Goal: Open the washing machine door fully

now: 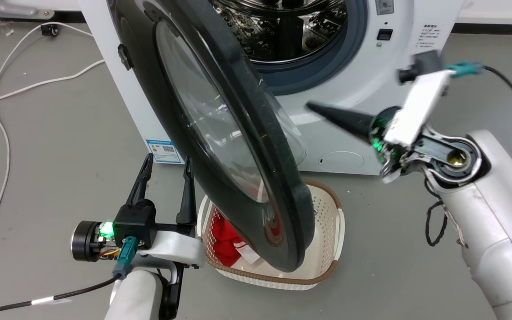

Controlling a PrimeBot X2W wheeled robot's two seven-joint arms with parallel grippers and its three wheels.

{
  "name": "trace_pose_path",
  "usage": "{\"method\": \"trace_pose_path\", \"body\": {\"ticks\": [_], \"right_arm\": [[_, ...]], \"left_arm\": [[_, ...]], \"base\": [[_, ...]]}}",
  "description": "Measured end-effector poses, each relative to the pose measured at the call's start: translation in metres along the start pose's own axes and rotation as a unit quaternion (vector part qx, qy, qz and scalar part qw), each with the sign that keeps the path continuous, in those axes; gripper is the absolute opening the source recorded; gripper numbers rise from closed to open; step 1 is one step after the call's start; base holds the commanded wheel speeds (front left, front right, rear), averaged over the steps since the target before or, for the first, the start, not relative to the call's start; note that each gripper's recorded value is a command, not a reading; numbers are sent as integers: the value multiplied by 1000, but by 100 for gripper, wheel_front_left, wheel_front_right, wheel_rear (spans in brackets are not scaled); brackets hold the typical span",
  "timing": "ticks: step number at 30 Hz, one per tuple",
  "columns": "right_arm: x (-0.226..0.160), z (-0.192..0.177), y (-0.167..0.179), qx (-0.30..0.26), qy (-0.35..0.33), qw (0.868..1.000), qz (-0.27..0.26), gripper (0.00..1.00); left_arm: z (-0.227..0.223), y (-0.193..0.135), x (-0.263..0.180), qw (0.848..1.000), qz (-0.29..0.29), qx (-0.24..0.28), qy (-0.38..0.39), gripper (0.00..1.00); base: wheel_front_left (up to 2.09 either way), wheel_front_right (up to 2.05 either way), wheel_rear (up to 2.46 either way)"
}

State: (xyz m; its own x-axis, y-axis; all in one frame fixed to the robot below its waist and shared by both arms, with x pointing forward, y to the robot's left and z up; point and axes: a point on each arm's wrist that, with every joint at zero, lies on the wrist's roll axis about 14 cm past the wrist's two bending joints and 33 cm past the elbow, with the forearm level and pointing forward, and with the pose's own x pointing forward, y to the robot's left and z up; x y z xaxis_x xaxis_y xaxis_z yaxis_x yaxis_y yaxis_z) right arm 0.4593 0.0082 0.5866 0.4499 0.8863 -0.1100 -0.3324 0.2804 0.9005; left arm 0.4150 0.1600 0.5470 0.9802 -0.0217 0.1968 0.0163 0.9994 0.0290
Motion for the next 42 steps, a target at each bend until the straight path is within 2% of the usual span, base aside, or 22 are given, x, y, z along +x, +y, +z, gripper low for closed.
{"method": "trace_pose_path", "body": {"ticks": [3,4,9,18,22,23,24,26,27,30,35,37,39,42], "right_arm": [[-18,35,-10,-10,-123,992,-20,0],[-27,47,-13,-21,-160,986,-31,0],[-75,75,-37,5,-304,951,-56,0],[-157,64,-81,67,-442,890,-95,0],[-179,42,-96,83,-468,872,-115,0],[-183,38,-98,85,-475,868,-116,11],[-188,35,-99,87,-484,863,-117,37],[-196,28,-100,73,-499,854,-127,96],[-200,25,-100,62,-506,850,-133,100],[-210,14,-99,22,-524,837,-156,100],[-230,3,-104,-84,-521,821,-219,100],[-239,6,-104,-116,-527,808,-239,100],[-243,8,-99,-170,-519,796,-261,100],[-256,18,-81,-277,-510,759,-295,100]], "left_arm": [[1,-1,0,1000,-1,-2,-2,100],[1,-1,0,1000,-1,-2,-1,100],[2,-1,-2,1000,1,-4,-3,100],[8,1,-4,1000,1,-2,-9,100],[6,0,-7,1000,0,-2,-6,100],[7,0,-7,1000,0,-2,-7,100],[7,0,-7,1000,-1,-3,-8,100],[8,1,-7,1000,0,-2,-8,100],[8,1,-8,1000,0,-2,-8,100],[8,3,-10,1000,3,-1,-7,100],[7,4,-14,1000,3,-1,-5,100],[7,4,-14,1000,2,0,-5,100],[7,3,-14,1000,1,0,-5,100],[7,3,-14,1000,1,0,-5,100]], "base": [[0,0,0],[0,0,0],[0,0,0],[0,0,0],[0,0,0],[0,0,0],[0,0,0],[0,0,0],[0,0,0],[0,0,0],[0,0,0],[0,0,0],[0,0,0],[0,0,0]]}}
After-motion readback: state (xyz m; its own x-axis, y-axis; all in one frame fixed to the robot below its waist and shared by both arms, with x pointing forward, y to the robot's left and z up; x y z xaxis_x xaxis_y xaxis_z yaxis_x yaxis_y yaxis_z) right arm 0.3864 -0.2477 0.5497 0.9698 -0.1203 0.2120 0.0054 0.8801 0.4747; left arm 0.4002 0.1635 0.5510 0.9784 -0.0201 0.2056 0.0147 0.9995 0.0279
